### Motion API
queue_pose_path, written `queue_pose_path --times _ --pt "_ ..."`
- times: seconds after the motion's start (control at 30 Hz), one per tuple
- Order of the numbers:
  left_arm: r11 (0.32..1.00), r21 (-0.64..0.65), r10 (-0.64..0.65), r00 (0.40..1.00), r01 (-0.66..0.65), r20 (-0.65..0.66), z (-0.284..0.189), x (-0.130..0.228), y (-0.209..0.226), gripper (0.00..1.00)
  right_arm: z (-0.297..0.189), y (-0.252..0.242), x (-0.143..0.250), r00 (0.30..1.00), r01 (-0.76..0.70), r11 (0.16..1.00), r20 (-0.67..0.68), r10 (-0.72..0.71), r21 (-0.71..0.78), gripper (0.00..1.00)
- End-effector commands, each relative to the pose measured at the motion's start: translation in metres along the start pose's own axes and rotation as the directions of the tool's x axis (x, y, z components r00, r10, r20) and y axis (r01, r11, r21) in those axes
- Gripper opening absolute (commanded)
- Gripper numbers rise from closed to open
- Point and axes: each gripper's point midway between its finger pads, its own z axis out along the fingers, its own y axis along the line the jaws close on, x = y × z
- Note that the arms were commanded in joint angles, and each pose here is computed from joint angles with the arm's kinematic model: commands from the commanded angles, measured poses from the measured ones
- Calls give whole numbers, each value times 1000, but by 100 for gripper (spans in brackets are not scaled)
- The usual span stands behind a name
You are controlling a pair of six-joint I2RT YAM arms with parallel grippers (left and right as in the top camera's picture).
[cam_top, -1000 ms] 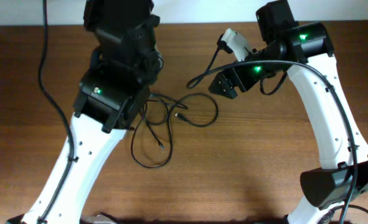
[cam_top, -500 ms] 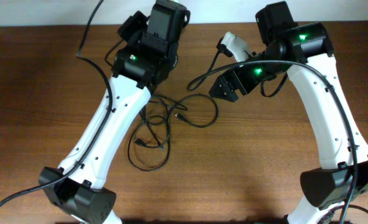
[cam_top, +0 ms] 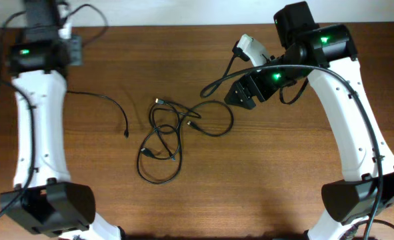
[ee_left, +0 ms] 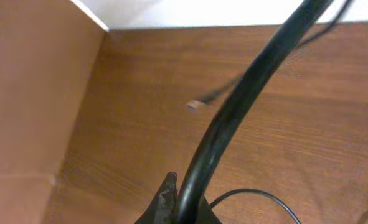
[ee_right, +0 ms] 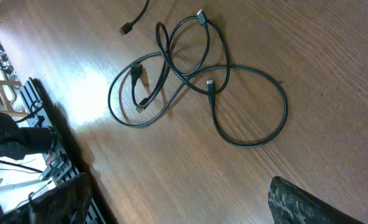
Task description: Untangle cables
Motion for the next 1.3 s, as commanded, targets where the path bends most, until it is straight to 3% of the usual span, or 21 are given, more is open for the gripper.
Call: queue_pose_path --times 0.0,0.2,0.4,0.47,0.5,0.57,0.6,0.77,0.9,1.1,1.13,1.17,1.27 --pt "993 43 -107 989 112 -100 38 27 21 0 0 2 1 1000 16 1000 -2 -16 -1 90" --pt "960 125 -195 919 250 -342 115 103 38 0 0 2 1 1000 13 1000 -2 -13 -1 89" --pt "914 -17 -380 839 406 -390 136 148 106 0 0 3 1 1000 12 1000 -4 -12 -3 89" --pt "869 -70 -476 789 489 -388 135 160 126 10 0 3 1 1000 12 1000 -4 -12 -3 89" --pt "852 -58 -499 775 520 -388 134 164 132 22 0 3 1 1000 12 1000 -4 -12 -3 89" --pt "846 -54 -507 770 530 -387 133 165 135 94 0 3 1 1000 12 1000 -4 -12 -3 89" --pt "846 -53 -508 770 531 -386 134 165 135 99 0 3 1 1000 12 1000 -4 -12 -4 89" --pt "841 20 -495 785 540 -373 130 148 123 99 0 3 1 1000 11 1000 -4 -11 -6 89" --pt "848 -3 -499 796 530 -343 107 128 138 99 0 3 1 1000 11 1000 -4 -11 -6 89" --pt "875 38 -477 873 482 -107 32 48 149 99 0 3 1 1000 12 1000 -3 -12 -6 89" --pt "889 70 -447 891 452 -77 16 32 132 99 0 3 1 1000 12 1000 -3 -12 -6 89" --pt "911 188 -355 930 366 -93 6 16 83 99 0 3 1 1000 11 1000 -3 -11 -6 89" --pt "937 305 -150 984 172 -96 -4 6 16 99 0 3 1 1000 11 1000 -4 -12 -4 89"
